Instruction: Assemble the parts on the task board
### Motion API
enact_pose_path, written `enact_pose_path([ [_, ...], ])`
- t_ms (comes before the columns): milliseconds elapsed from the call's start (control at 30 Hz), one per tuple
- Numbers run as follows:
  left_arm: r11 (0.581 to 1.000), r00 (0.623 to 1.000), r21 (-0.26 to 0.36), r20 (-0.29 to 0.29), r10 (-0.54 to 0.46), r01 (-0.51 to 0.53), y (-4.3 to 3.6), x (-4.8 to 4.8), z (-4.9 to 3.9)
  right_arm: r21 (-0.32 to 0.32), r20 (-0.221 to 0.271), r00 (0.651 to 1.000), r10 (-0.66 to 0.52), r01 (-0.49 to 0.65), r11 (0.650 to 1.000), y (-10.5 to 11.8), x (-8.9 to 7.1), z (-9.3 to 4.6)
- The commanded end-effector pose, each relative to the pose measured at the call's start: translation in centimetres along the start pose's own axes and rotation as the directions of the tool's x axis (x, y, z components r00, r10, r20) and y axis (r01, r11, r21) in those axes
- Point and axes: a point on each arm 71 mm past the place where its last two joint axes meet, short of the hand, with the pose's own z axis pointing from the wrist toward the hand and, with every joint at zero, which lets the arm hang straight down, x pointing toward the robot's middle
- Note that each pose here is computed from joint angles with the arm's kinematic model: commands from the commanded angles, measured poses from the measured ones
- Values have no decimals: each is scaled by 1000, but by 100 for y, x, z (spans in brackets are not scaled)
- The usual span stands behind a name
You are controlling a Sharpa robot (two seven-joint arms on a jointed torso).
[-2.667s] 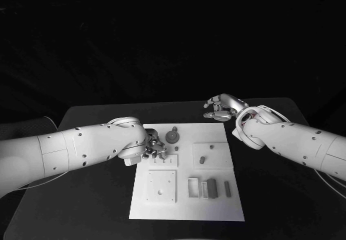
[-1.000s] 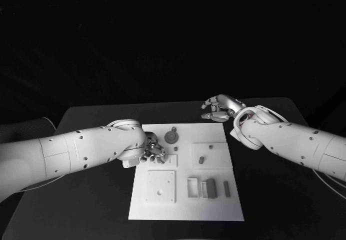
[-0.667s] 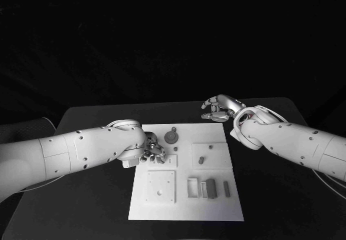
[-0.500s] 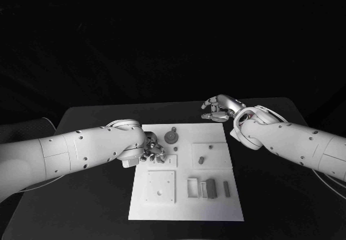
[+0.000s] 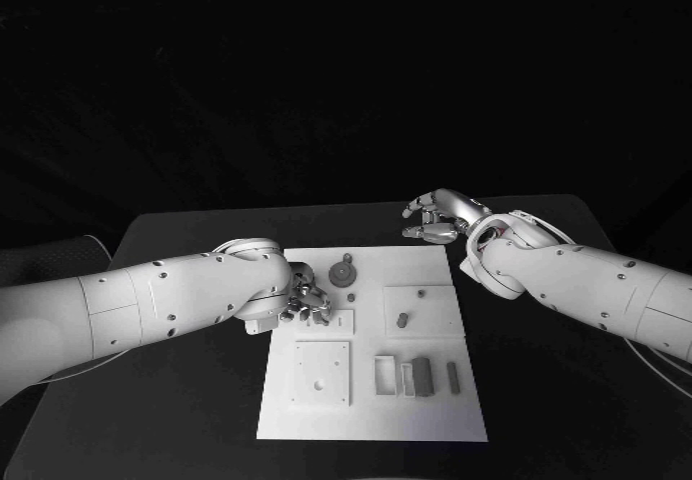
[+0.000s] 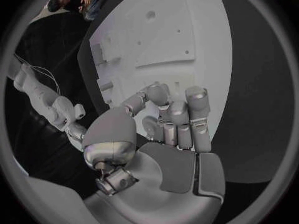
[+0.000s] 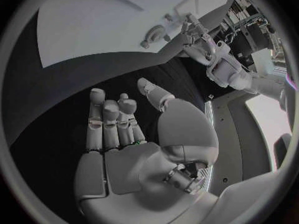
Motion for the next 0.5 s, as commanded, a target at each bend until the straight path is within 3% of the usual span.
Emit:
enact_pose_path([
  [33, 1000, 1000, 11, 1, 13, -13, -27, 8, 4, -8, -14, 1000, -7, 7, 1000, 14, 17, 1],
  [500, 1000, 1000, 10, 0, 15, -15, -26, 7, 8, -10, -13, 1000, -7, 7, 1000, 12, 14, -1],
])
